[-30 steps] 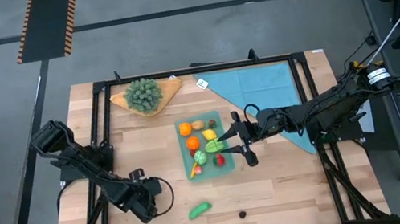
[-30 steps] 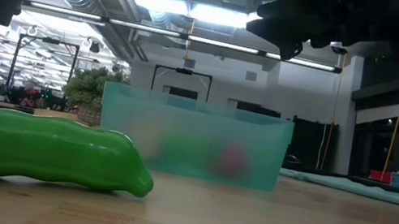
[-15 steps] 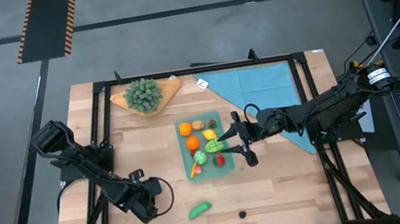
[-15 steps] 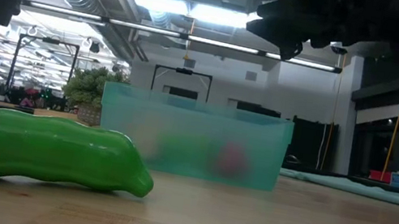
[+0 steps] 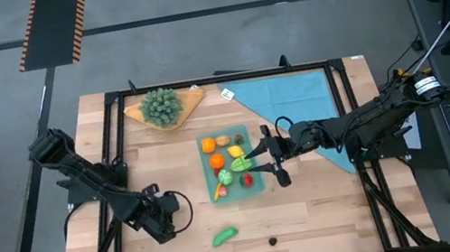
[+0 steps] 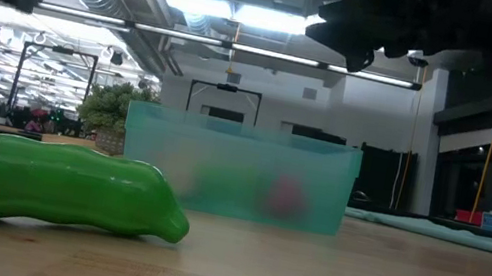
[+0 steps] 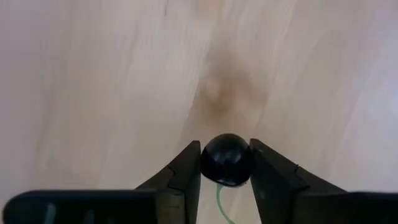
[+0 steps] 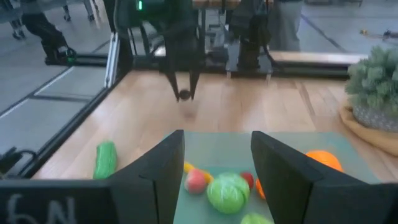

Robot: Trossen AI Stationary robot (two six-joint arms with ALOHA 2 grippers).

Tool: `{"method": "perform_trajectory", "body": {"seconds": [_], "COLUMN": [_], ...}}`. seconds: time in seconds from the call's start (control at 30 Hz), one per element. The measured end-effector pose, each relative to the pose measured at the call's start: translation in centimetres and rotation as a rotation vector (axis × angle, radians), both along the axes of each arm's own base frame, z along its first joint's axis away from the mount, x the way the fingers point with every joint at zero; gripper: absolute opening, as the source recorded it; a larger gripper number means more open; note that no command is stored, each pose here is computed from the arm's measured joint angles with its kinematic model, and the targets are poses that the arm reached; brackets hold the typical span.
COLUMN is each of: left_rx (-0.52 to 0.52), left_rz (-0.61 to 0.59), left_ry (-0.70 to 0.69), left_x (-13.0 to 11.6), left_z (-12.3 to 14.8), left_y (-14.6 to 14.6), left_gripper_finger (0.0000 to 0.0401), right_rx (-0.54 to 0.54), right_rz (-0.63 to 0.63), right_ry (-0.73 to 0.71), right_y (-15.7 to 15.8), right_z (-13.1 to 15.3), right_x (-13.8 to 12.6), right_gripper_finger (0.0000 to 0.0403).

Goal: Pick and placing Produce into tupperware
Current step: Put the cherry into the bin

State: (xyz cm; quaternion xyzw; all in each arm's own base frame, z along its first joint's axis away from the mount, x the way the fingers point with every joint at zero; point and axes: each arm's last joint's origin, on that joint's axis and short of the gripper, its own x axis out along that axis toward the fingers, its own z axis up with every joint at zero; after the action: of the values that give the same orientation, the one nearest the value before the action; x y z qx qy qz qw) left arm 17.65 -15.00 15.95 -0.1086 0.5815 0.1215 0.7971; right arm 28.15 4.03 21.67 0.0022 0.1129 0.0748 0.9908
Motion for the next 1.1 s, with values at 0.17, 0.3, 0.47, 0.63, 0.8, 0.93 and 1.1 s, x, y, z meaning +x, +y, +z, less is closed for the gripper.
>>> {"method": "perform_trajectory", "body": {"seconds": [0.17,0.3,0.47,0.63,0.8,0.93,1.1], "left_rx": [0.060,0.109,0.191,0.248,0.245,0.219,0.163], "left_rz": [-0.022,-0.033,-0.045,-0.051,-0.088,-0.138,-0.201], "left_ry": [-0.158,-0.287,-0.433,-0.565,-0.683,-0.817,-0.976], "left_x": [0.2,0.1,-0.7,-1.4,-1.9,-2.2,-2.3], "left_z": [2.2,4.3,6.7,8.5,8.1,6.8,4.9], "left_y": [1.2,2.4,3.7,4.5,5.1,5.6,6.7], "left_gripper_finger": [0.0107,0.0105,0.0105,0.0105,0.0105,0.0105,0.0105], "right_rx": [-0.007,-0.021,-0.066,-0.059,-0.019,-0.007,0.019], "right_rz": [-0.001,0.002,0.014,0.013,0.005,0.004,0.041], "right_ry": [0.058,0.086,0.098,0.047,-0.055,-0.085,-0.080], "right_y": [-0.2,-0.3,-0.5,-0.9,-1.2,-1.3,-1.2], "right_z": [0.4,1.2,1.7,-0.3,-1.9,-2.1,-2.1], "right_x": [-1.0,-2.0,-3.6,-6.0,-8.2,-9.1,-9.2], "right_gripper_finger": [0.0188,0.0188,0.0188,0.0188,0.0188,0.0188,0.0188]}}
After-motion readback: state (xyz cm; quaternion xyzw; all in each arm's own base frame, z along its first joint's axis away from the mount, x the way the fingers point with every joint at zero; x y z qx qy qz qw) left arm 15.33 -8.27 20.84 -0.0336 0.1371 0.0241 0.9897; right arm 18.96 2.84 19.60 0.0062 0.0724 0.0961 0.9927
